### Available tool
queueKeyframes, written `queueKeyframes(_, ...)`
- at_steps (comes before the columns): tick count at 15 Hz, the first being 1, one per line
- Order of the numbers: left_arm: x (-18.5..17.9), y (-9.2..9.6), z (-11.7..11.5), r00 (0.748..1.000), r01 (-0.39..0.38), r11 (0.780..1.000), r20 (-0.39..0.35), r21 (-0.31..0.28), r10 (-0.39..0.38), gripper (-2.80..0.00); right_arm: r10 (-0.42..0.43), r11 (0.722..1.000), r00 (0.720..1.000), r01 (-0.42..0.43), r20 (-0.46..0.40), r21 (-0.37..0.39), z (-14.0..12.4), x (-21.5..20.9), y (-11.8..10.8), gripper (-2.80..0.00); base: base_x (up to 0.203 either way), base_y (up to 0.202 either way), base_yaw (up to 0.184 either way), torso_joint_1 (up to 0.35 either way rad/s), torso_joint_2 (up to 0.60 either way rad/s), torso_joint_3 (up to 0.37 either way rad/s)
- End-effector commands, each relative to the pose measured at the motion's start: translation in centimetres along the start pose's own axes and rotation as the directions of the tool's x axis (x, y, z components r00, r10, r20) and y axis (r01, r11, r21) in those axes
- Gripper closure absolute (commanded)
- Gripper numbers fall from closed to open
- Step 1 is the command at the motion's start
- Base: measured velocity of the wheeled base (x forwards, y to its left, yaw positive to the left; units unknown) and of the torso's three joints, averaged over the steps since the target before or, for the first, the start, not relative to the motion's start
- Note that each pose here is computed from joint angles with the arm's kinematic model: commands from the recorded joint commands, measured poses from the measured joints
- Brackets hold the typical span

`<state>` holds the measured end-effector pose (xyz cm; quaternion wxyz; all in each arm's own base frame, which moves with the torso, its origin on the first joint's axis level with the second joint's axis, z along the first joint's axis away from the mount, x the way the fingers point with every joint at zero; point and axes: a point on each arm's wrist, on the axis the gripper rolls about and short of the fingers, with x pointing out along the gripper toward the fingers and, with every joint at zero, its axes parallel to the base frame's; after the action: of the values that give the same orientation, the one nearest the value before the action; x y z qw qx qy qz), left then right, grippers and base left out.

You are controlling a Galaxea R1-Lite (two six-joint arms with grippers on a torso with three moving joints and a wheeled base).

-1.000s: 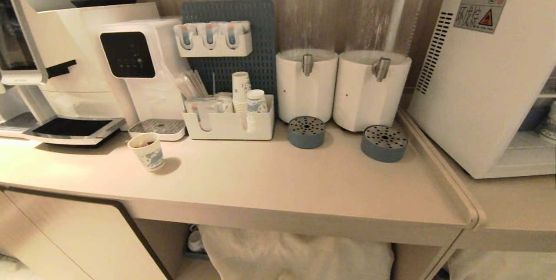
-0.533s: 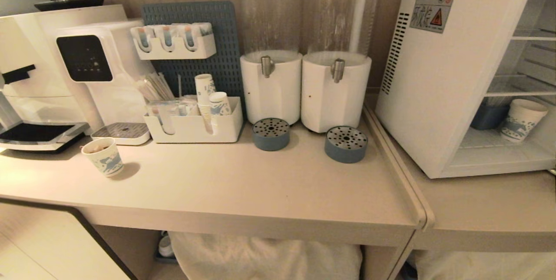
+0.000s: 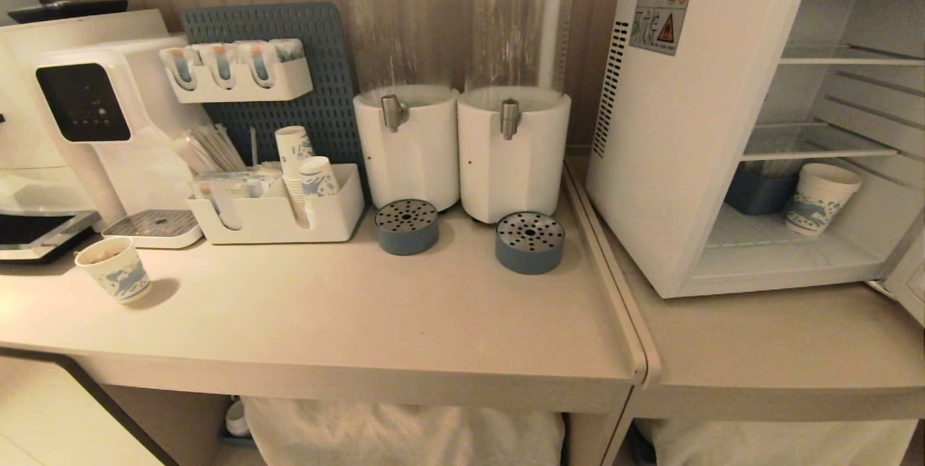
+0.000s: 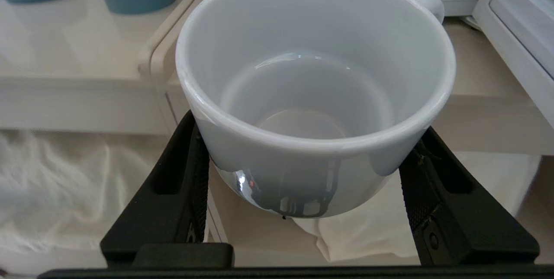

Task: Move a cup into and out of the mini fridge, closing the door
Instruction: Put the ceramic cup in the freezer

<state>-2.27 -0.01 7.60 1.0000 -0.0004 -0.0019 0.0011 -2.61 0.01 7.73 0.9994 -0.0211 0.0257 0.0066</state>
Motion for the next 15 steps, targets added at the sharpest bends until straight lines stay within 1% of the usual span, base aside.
queueKeyframes(1,0.0,0.0,0.0,1.000,-0.001,1.000,-0.001,-0.004,0.001,0.00,0.003,1.000,0.999,-0.004,0.047,0.011,1.2,-0.4,0.0,0.00,0.000,0.000,0.000,0.000,0.00,0.000)
queueKeyframes(2,0.0,0.0,0.0,1.000,-0.001,1.000,0.001,-0.004,0.001,0.00,0.003,0.999,0.995,-0.006,0.101,0.035,3.1,-1.1,-0.1,0.00,0.000,0.000,0.000,0.000,0.00,0.000)
queueKeyframes(3,0.0,0.0,0.0,1.000,-0.001,1.000,-0.001,-0.001,0.001,0.00,0.003,0.998,0.990,-0.011,0.138,0.063,5.2,-1.9,-0.2,0.00,0.000,0.000,0.000,0.000,0.00,0.000)
queueKeyframes(4,0.0,0.0,0.0,1.000,-0.001,1.000,-0.001,0.001,0.001,0.00,0.001,0.996,0.989,-0.014,0.151,0.085,7.2,-2.4,-0.3,0.00,0.000,0.000,0.000,0.000,0.00,0.000)
queueKeyframes(6,0.0,0.0,0.0,1.000,0.001,1.000,0.002,0.001,-0.001,0.00,0.003,0.990,0.996,-0.016,0.092,0.140,11.0,-1.5,-0.4,0.00,0.000,0.000,0.000,0.000,0.00,0.000)
queueKeyframes(7,0.0,0.0,0.0,1.000,0.001,1.000,0.001,0.001,-0.001,0.00,0.008,0.987,1.000,-0.011,0.020,0.160,12.4,0.1,-0.5,0.00,0.000,0.000,0.000,0.000,0.00,0.000)
queueKeyframes(9,0.0,0.0,0.0,1.000,0.001,1.000,-0.001,-0.001,-0.001,0.00,0.024,0.983,0.995,-0.006,-0.094,0.184,14.4,3.7,-0.6,0.00,0.000,0.000,0.000,0.000,0.00,0.000)
queueKeyframes(10,0.0,0.0,0.0,1.000,0.001,1.000,0.001,0.001,-0.001,0.00,0.041,0.983,0.991,-0.017,-0.129,0.182,15.1,5.4,-0.6,0.00,0.000,0.000,0.000,0.000,0.00,0.000)
queueKeyframes(12,0.0,0.0,0.0,1.000,0.001,1.000,-0.001,0.000,-0.001,0.00,0.083,0.990,0.978,-0.059,-0.191,0.128,15.7,9.1,-0.5,0.00,0.000,0.000,0.000,0.000,0.00,0.000)
queueKeyframes(13,0.0,0.0,0.0,1.000,0.001,1.000,0.001,-0.001,-0.001,0.00,0.093,0.992,0.972,-0.073,-0.215,0.098,15.8,10.8,-0.5,0.00,0.000,0.000,0.000,0.000,0.00,0.000)
queueKeyframes(15,0.0,0.0,0.0,1.000,0.001,1.000,0.001,-0.001,-0.001,0.00,0.101,0.994,0.963,-0.088,-0.249,0.064,15.8,14.5,-0.6,0.00,0.000,0.000,0.000,0.000,0.00,0.000)
